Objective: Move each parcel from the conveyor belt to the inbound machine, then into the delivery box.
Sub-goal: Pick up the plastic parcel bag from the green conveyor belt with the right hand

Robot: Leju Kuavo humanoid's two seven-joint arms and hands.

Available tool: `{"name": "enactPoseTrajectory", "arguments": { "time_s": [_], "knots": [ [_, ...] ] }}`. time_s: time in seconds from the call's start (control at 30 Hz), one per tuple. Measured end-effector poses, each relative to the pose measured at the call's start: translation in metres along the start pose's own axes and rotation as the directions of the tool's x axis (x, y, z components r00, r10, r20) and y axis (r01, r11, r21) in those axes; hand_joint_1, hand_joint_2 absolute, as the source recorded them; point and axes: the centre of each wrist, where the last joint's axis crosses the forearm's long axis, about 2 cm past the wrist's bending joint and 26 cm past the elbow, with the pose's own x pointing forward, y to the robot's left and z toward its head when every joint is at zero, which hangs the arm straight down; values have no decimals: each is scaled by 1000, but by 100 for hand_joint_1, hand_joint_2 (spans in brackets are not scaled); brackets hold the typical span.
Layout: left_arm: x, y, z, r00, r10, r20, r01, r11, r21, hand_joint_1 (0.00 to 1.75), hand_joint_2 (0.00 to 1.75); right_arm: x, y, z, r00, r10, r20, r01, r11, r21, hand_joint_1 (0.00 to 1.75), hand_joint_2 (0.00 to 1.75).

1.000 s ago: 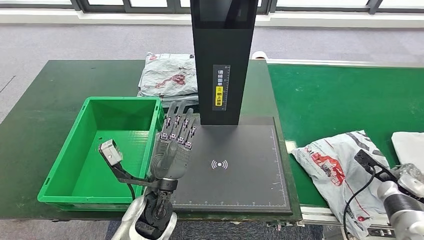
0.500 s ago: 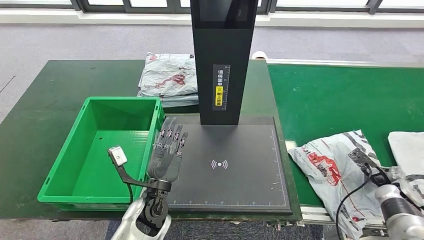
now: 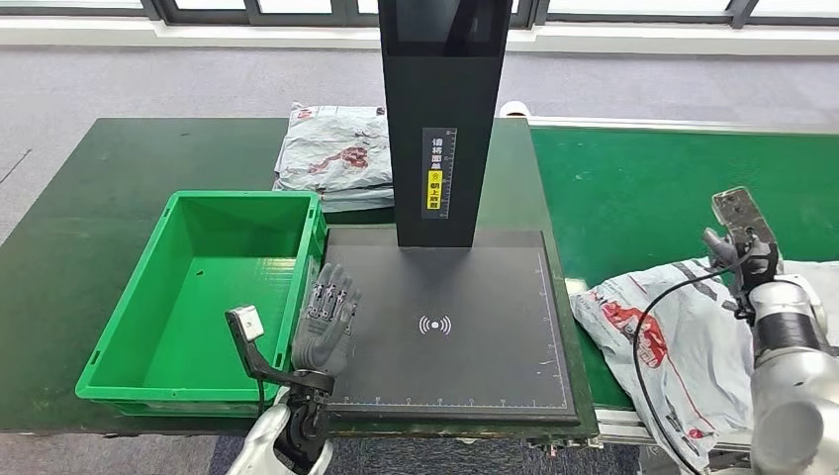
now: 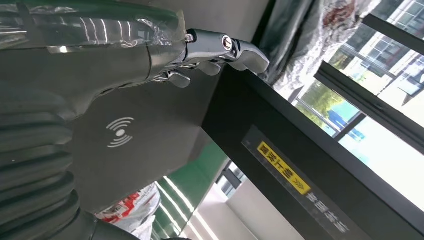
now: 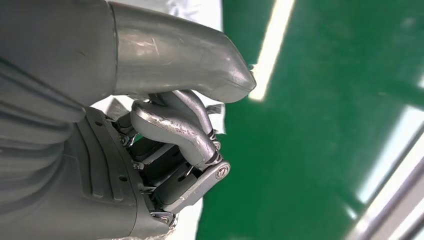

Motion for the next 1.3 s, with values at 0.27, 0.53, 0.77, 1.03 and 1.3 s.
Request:
{"name": "enactPoseTrajectory", "arguments": {
  "time_s": [0.27,0.53,0.77,1.03,1.3],
  "knots": [
    [-2,7,1,1000,-1,-22,1,999,35,0,175,15,2,-4,1000,9,4,-9,999,-34,175,175],
    [-3,9,1,1000,1,-28,0,999,44,0,175,23,2,-6,999,40,13,-39,999,-35,133,175],
    [-4,10,1,999,3,-39,-1,999,49,0,175,27,4,-7,967,236,-92,-245,965,-99,0,175],
    [-3,10,-4,999,0,-51,2,999,39,0,175,26,18,-7,835,513,-197,-528,848,-29,0,175],
    [-4,11,-7,998,-19,-55,21,999,36,0,175,20,24,-5,772,600,-210,-609,793,24,0,175]
  ]
}}
